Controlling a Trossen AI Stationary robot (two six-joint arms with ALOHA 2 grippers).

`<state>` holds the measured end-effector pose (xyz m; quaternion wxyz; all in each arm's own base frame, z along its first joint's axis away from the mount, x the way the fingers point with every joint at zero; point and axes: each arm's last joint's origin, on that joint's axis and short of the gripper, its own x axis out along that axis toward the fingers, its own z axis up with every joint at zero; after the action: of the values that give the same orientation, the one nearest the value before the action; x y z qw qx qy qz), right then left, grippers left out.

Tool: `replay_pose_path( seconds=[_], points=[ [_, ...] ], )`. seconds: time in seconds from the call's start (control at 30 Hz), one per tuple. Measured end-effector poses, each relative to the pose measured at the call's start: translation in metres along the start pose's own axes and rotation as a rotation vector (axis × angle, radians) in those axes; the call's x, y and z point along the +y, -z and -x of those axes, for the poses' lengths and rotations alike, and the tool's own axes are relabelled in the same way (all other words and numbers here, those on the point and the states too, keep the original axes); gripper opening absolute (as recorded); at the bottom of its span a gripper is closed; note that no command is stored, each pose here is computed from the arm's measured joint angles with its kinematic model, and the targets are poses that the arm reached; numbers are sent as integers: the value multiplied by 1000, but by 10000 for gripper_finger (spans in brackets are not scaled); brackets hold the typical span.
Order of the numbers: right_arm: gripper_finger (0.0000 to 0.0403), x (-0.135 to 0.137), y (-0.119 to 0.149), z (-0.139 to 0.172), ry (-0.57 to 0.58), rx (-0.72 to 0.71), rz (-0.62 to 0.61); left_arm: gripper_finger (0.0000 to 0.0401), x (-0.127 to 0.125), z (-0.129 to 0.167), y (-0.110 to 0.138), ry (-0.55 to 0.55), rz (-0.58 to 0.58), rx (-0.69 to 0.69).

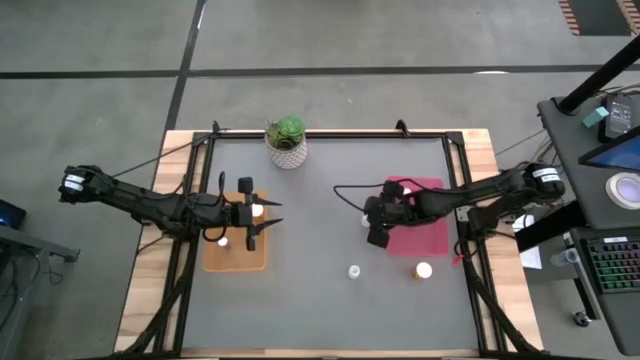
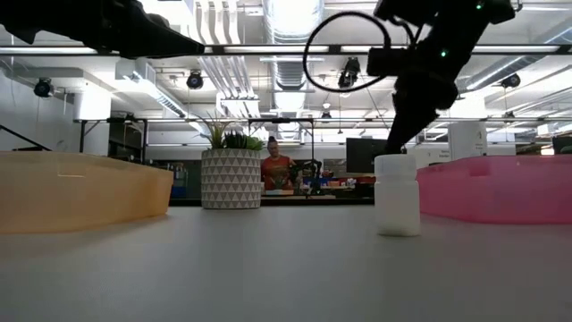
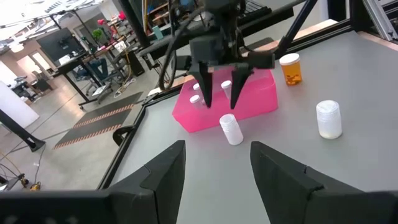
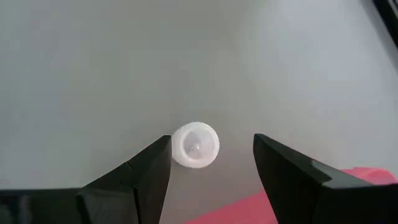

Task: Pick and place medicine bottles into bin by pill shape (circle, oval)
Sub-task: Put the top white tablet bottle into the pink bin

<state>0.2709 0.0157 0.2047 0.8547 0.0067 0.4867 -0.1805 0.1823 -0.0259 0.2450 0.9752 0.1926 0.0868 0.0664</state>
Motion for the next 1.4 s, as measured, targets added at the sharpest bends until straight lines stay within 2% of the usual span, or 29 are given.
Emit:
replay_pose_path(
  seconds=[0.37, 0.87, 1.27, 1.4],
  points=[
    [219, -6, 0, -12, -40, 53, -14, 167, 0, 0, 1, 1, -1, 2],
    [219, -1, 4, -30, -27, 105, 6, 167, 0, 0, 1, 0, 0, 1],
    [219, 1, 1, -33, -32, 82, -3, 167, 0, 0, 1, 0, 0, 1],
    [208, 2, 2, -37, -29, 93, 0, 167, 0, 0, 1, 1, 0, 1]
  ],
)
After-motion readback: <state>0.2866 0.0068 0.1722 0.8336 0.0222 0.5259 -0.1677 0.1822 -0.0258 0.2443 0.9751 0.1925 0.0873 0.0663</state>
